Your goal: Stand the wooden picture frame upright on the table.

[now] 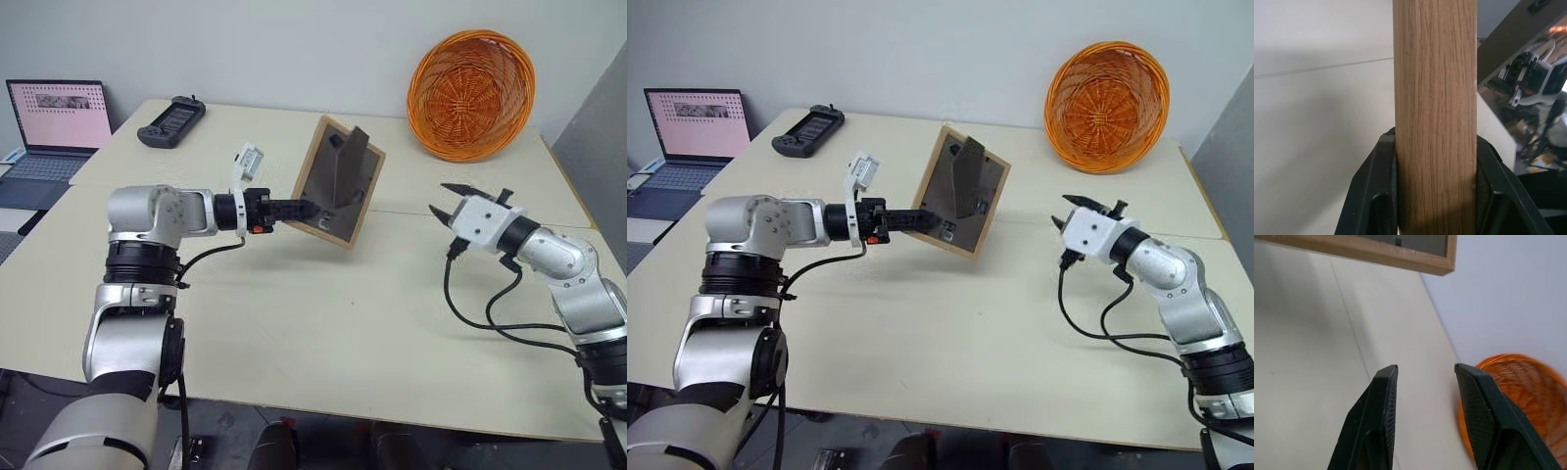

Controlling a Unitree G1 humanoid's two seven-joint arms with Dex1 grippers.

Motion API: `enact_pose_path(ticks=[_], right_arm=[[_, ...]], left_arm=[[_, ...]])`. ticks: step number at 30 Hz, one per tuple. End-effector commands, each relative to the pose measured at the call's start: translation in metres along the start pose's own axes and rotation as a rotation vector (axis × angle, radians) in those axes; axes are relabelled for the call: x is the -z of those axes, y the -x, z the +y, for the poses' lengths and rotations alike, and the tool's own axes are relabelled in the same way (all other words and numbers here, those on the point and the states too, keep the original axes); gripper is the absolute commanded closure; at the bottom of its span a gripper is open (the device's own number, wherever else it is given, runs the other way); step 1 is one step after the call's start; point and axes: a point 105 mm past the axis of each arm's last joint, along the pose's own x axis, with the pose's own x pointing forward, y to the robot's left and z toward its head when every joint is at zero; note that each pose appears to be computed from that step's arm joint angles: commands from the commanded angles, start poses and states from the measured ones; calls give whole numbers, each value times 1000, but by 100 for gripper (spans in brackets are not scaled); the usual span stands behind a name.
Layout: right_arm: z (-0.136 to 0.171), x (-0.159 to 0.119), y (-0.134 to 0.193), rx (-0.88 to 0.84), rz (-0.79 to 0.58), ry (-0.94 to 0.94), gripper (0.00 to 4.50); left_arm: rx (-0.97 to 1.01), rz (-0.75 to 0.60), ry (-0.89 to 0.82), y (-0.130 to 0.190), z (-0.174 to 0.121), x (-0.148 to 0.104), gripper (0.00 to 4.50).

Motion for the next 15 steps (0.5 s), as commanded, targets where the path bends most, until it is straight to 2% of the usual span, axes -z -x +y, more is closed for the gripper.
enact_pose_path(ticks=[1,3,8,15], right_arm=[[1,-16,-2,46,-125,189,199],[7,-17,-5,53,-146,241,155],[20,-19,-14,51,-168,310,45],[36,-20,-20,49,-188,290,45]], left_arm=[[40,31,107,3,-13,11,321],[71,27,156,2,-16,12,321],[139,49,119,-4,-33,17,321],[196,30,141,-2,-47,7,321]])
